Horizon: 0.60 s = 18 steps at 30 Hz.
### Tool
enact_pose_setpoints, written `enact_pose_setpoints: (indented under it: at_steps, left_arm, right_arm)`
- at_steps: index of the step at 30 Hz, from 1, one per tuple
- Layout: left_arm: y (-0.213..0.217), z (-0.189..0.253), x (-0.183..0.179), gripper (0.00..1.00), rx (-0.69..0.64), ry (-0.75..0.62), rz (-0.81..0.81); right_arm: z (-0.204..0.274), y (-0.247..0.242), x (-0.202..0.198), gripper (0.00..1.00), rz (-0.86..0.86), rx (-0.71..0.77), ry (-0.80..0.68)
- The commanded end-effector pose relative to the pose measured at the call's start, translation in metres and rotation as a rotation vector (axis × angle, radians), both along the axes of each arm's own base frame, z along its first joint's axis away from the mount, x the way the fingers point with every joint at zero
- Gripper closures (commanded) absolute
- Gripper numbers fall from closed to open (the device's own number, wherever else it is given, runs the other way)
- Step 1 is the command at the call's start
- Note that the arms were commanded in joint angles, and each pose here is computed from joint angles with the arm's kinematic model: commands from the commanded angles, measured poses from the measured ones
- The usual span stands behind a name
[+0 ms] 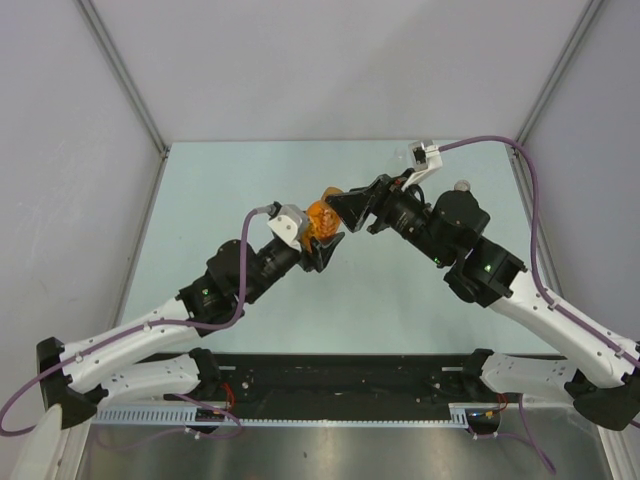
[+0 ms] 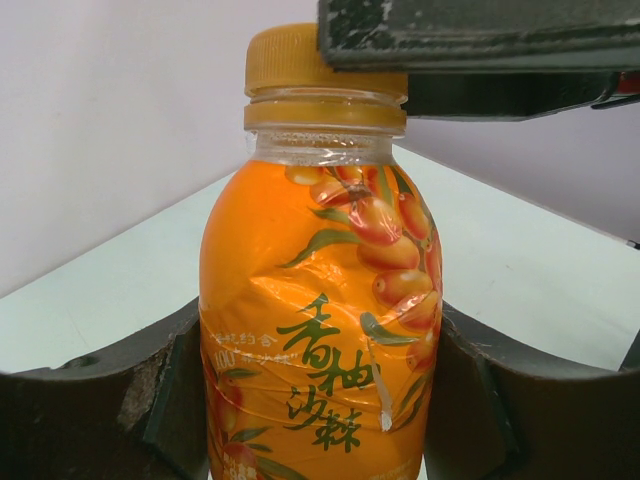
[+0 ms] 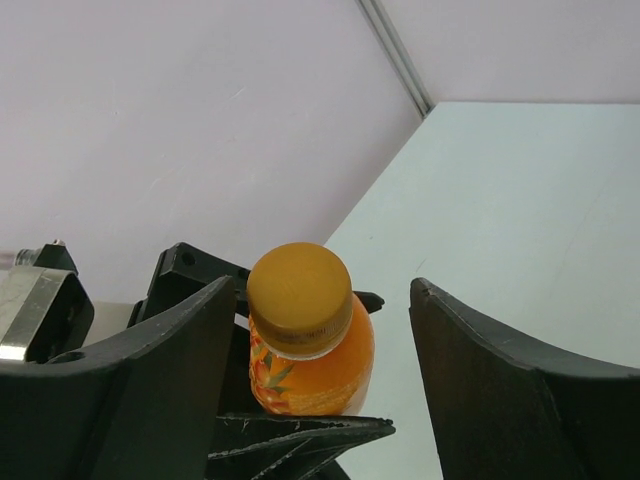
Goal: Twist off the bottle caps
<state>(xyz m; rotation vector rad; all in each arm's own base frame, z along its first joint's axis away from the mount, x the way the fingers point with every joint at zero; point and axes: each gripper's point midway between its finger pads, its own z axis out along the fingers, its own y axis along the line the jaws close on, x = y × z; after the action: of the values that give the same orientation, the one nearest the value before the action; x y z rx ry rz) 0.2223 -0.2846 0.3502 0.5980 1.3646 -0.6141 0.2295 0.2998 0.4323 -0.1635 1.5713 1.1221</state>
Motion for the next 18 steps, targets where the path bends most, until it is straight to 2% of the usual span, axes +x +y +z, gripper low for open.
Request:
enact_pose_setpoints:
  at_steps: [1,4,8,12,13,15,16,18]
  left_arm:
    - [-0.0013,0.0095,-0.0017,1.00,-0.013,-0.039,0.000]
    - [-0.0021,0.0091,-0.0028,1.00,-0.010,-0.039,-0.003]
    - [-0.0029,0.0077,-0.0030,1.00,-0.004,-0.037,-0.003]
    - [-0.0035,0.0071,-0.0032,1.00,0.002,-0.042,-0.003]
    - [-0.0033,0.0070,-0.0025,1.00,0.001,-0.040,-0.001]
    - [-0.0034,0.0066,-0.0026,1.00,0.005,-0.042,0.000]
    - [-0.0030,0.0079,-0.0028,1.00,0.002,-0.043,0.000]
    - [-0.0027,0.0077,-0.0030,1.00,0.003,-0.044,0.000]
  right_arm:
    - [0.0367,-0.0026,-0.0050,0.27,0.010,0.075,-0.064]
    - [0.0365,-0.0014,-0.0057,0.32,0.015,0.074,-0.065]
    - [0.0359,-0.0008,-0.0056,0.46,0.017,0.072,-0.066]
    - [0.0347,0.0009,-0.0062,0.56,0.026,0.067,-0.066]
    - [0.0354,0.0009,-0.0065,0.62,0.027,0.067,-0.068]
    - [0.0345,0.0021,-0.0069,0.67,0.033,0.066,-0.068]
    - [0.0341,0.0026,-0.0076,0.75,0.038,0.064,-0.067]
    - [0.0348,0.0036,-0.0094,0.83,0.051,0.063,-0.071]
